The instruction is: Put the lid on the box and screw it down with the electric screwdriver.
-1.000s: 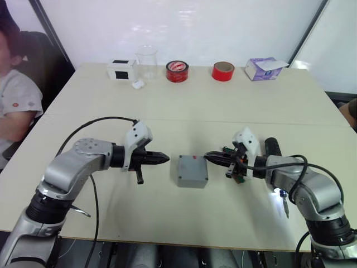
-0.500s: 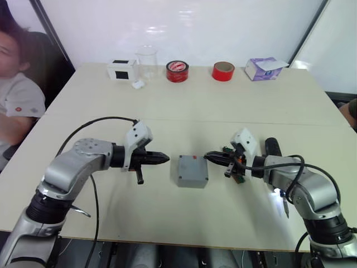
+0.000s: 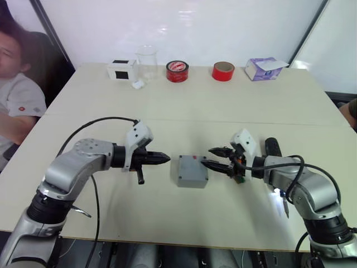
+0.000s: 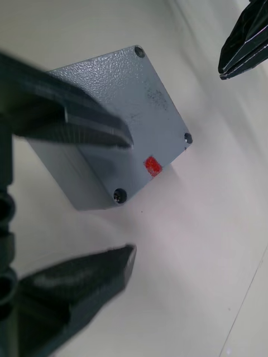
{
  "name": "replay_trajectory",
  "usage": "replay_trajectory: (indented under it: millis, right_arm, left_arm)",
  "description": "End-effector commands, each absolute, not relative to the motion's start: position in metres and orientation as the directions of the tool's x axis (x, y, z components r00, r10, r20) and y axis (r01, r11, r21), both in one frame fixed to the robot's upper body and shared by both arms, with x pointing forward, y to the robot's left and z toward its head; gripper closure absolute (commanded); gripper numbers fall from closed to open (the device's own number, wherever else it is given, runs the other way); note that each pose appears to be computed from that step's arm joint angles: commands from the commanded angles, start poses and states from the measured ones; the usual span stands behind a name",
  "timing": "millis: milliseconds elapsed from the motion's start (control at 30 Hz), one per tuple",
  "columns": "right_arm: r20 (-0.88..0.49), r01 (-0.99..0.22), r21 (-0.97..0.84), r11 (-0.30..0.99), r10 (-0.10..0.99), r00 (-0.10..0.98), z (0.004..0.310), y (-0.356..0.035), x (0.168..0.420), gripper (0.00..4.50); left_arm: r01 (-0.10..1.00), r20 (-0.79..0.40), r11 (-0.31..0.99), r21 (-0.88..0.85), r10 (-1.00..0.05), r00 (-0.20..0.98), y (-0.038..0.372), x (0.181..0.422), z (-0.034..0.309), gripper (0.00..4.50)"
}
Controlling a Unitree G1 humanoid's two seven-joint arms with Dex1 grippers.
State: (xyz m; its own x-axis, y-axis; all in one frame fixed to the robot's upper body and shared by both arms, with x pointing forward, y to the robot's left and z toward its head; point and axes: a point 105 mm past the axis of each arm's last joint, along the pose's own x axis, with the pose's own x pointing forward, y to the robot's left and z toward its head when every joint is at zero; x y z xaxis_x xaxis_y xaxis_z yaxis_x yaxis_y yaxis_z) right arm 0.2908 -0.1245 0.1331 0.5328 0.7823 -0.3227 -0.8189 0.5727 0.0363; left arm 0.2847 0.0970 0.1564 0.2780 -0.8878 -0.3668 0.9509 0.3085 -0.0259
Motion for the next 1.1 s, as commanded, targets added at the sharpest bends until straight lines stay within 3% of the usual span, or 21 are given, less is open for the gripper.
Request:
replay_trajectory:
  millis: [33, 200, 300, 367, 400, 467, 533, 600, 700, 800, 933, 1100]
  right_arm:
    - [-0.212, -0.782, 0.056, 0.621, 0.773, 0.598, 0.167, -0.134, 0.297, 1.46]
    - [-0.142, -0.695, 0.073, 0.715, 0.697, 0.703, 0.202, -0.163, 0.309, 1.46]
    - [-0.157, -0.588, 0.023, 0.808, 0.584, 0.796, 0.215, -0.19, 0.319, 0.77]
    - [-0.176, -0.513, 0.015, 0.858, 0.507, 0.844, 0.223, -0.206, 0.325, 0.06]
    - [-0.198, -0.469, 0.02, 0.883, 0.464, 0.864, 0.226, -0.216, 0.328, 0.06]
    - [-0.292, -0.388, 0.023, 0.921, 0.377, 0.879, 0.226, -0.234, 0.333, 0.06]
    - [-0.539, -0.268, -0.105, 0.958, 0.172, 0.824, 0.203, -0.273, 0.327, 0.06]
    - [-0.646, -0.24, -0.156, 0.958, 0.085, 0.759, 0.196, -0.296, 0.315, 0.06]
    - [-0.698, -0.273, 0.012, 0.962, 0.204, 0.686, 0.2, -0.291, 0.303, 0.06]
    - [-0.724, -0.306, 0.043, 0.951, 0.241, 0.646, 0.201, -0.291, 0.295, 0.06]
    - [-0.79, -0.237, 0.108, 0.965, 0.228, 0.568, 0.193, -0.298, 0.281, 0.06]
    - [-0.843, -0.243, 0.208, 0.947, 0.3, 0.446, 0.167, -0.291, 0.27, 0.06]
  left_arm:
    - [0.961, -0.311, 0.277, 0.009, -0.912, 0.266, 0.09, 0.282, 0.175, 4.5]
    - [0.974, -0.291, 0.225, 0.006, -0.932, 0.216, 0.08, 0.279, 0.18, 4.5]
    - [0.981, -0.313, 0.193, 0.024, -0.93, 0.191, 0.076, 0.278, 0.177, 4.5]
    - [0.984, -0.3, 0.175, 0.034, -0.937, 0.177, 0.072, 0.279, 0.181, 4.5]
    - [0.985, -0.292, 0.169, 0.035, -0.941, 0.172, 0.069, 0.28, 0.182, 4.5]
    - [0.987, -0.297, 0.155, 0.046, -0.941, 0.162, 0.068, 0.283, 0.182, 4.5]
    - [0.99, -0.309, 0.121, 0.065, -0.942, 0.135, 0.066, 0.281, 0.181, 4.5]
    - [0.993, -0.309, 0.092, 0.079, -0.944, 0.112, 0.062, 0.277, 0.182, 4.5]
    - [0.987, -0.363, 0.061, 0.149, -0.925, 0.112, 0.059, 0.273, 0.177, 4.5]
    - [0.978, -0.413, 0.035, 0.203, -0.903, 0.118, 0.056, 0.271, 0.17, 4.5]
    - [0.979, -0.355, 0.027, 0.201, -0.93, 0.098, 0.047, 0.263, 0.178, 4.5]
    - [0.983, -0.297, 0.005, 0.182, -0.953, 0.059, 0.037, 0.247, 0.185, 4.5]
